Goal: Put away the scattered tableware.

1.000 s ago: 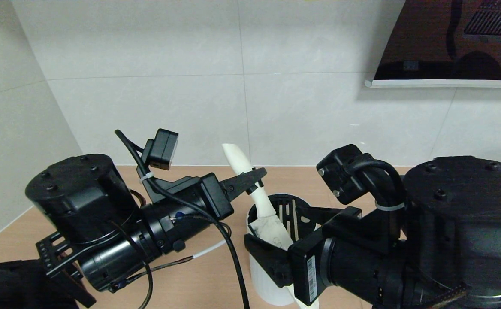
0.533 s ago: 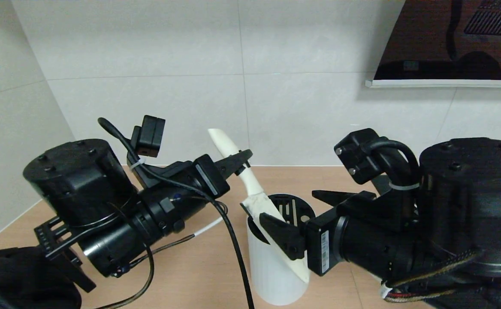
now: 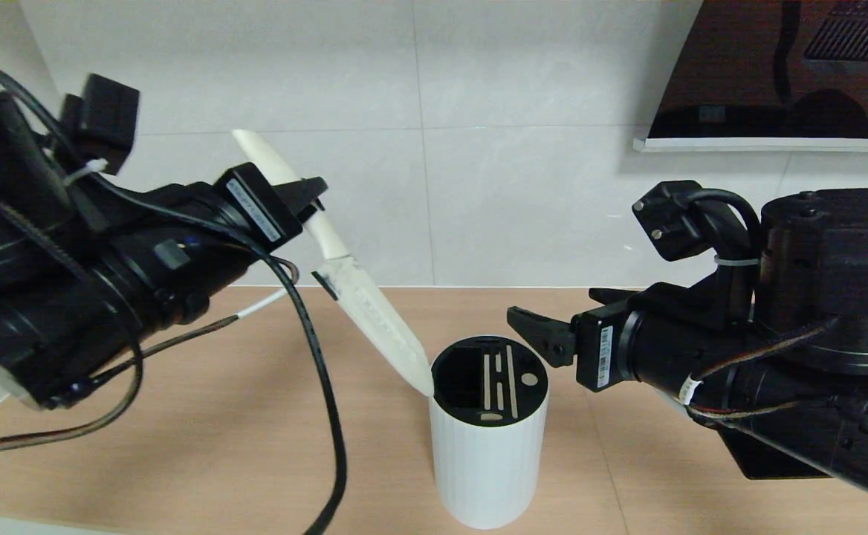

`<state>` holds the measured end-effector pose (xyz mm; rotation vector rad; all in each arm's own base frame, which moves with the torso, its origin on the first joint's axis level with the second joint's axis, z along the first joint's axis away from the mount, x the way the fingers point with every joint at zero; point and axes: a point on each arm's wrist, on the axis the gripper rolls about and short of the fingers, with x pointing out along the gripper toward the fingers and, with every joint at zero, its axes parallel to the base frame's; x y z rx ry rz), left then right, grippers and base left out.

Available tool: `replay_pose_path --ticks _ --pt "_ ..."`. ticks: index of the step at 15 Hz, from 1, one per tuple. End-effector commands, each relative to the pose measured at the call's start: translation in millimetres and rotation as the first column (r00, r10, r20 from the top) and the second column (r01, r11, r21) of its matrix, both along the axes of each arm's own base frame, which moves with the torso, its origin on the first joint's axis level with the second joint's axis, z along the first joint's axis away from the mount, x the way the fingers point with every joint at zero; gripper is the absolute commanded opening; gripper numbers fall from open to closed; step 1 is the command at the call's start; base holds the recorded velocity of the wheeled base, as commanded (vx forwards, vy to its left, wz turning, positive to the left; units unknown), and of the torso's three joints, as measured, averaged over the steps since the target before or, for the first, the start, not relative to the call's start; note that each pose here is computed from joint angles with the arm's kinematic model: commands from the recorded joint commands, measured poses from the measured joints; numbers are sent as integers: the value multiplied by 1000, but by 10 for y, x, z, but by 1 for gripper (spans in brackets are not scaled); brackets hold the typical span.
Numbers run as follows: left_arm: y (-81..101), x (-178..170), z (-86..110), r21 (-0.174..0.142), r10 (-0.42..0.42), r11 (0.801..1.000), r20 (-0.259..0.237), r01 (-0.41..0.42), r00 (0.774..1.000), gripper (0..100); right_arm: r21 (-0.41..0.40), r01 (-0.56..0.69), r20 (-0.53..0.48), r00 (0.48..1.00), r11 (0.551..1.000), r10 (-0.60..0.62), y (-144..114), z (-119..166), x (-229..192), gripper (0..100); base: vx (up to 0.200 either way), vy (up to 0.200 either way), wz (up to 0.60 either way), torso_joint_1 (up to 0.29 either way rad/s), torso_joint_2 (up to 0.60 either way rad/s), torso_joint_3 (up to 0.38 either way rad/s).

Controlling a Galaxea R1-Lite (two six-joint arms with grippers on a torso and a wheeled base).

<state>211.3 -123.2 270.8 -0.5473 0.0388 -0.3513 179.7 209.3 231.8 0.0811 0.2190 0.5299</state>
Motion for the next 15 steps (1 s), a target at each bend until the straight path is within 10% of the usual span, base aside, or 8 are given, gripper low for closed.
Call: replay_pose_path --ticks 1,4,7,9,15 --pt "130 -157 142 12 20 1000 67 -21 998 0 0 8 1 1000 1000 -8 -14 0 12 100 0 0 0 0 0 0" --pt "-49 -85 114 202 23 978 113 -46 993 0 -11 38 6 999 999 -38 -65 -4 81 100 0 0 0 0 0 0" --pt "-353 -71 49 207 -22 978 103 0 994 0 -13 53 11 999 999 -53 -103 4 98 100 0 0 0 0 0 0" --pt "-595 28 9 207 95 971 124 -119 988 0 -14 57 11 998 998 -57 -111 7 107 100 0 0 0 0 0 0" --pt "-804 175 -143 205 179 957 134 -204 975 0 -13 71 12 997 997 -71 -142 8 146 100 0 0 0 0 0 0"
